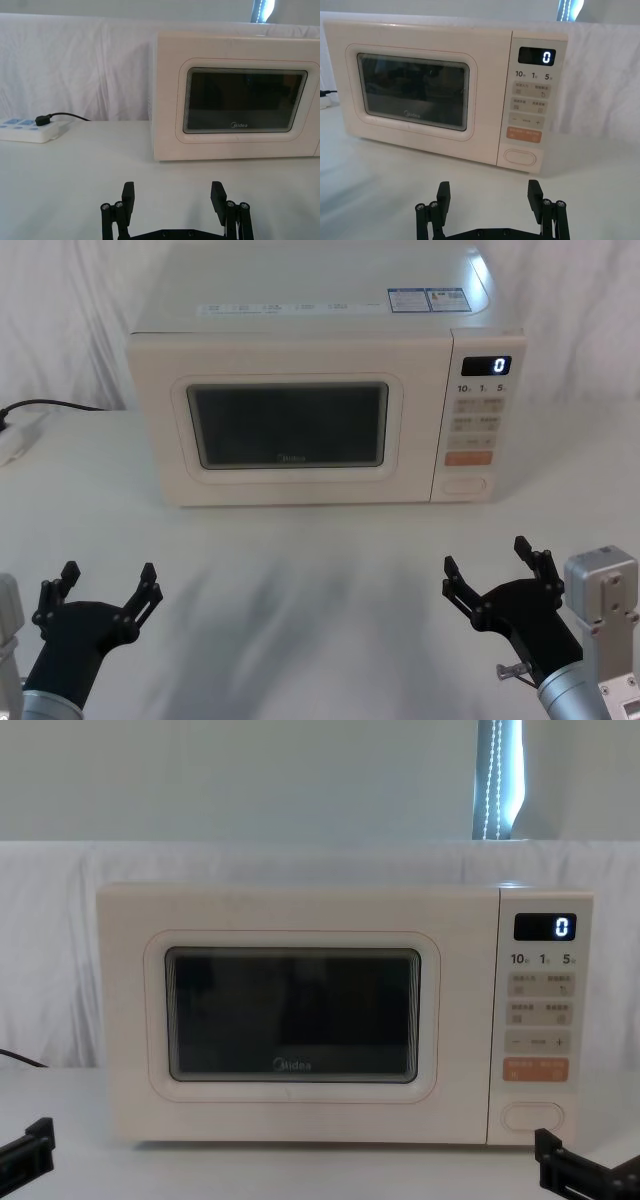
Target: Press the button to open the microwave door with one hand; close the microwave door with the other hand.
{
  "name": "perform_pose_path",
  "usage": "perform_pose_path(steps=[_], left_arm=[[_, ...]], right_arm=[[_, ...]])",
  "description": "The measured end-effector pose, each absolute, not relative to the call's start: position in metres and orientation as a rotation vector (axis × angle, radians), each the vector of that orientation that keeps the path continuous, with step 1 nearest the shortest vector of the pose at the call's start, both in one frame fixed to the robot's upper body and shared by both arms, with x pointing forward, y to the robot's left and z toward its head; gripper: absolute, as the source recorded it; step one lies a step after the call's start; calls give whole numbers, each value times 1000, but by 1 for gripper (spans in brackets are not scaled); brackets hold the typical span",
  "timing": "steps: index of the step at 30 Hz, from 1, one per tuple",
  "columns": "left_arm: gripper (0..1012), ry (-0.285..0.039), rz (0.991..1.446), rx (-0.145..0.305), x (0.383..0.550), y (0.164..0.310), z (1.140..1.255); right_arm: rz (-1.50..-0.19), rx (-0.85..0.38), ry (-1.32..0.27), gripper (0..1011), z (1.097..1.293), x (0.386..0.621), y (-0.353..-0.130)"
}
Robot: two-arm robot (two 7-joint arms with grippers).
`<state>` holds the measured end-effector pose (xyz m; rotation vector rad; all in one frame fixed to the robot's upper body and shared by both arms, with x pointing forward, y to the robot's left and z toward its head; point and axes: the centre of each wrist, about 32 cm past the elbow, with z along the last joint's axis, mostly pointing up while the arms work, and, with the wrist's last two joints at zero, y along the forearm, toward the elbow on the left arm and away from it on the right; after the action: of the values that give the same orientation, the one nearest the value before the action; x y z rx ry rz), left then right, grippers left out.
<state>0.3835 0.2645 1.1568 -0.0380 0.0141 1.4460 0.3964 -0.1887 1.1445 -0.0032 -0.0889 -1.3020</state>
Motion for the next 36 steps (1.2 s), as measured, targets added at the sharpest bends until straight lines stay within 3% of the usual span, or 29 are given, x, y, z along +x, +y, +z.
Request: perform_pose_path(steps=[36], left_arm=[[1001,14,1446,-38,384,265,1157]], right_arm=[[-1302,-3,-89,1002,1144,396,-189]])
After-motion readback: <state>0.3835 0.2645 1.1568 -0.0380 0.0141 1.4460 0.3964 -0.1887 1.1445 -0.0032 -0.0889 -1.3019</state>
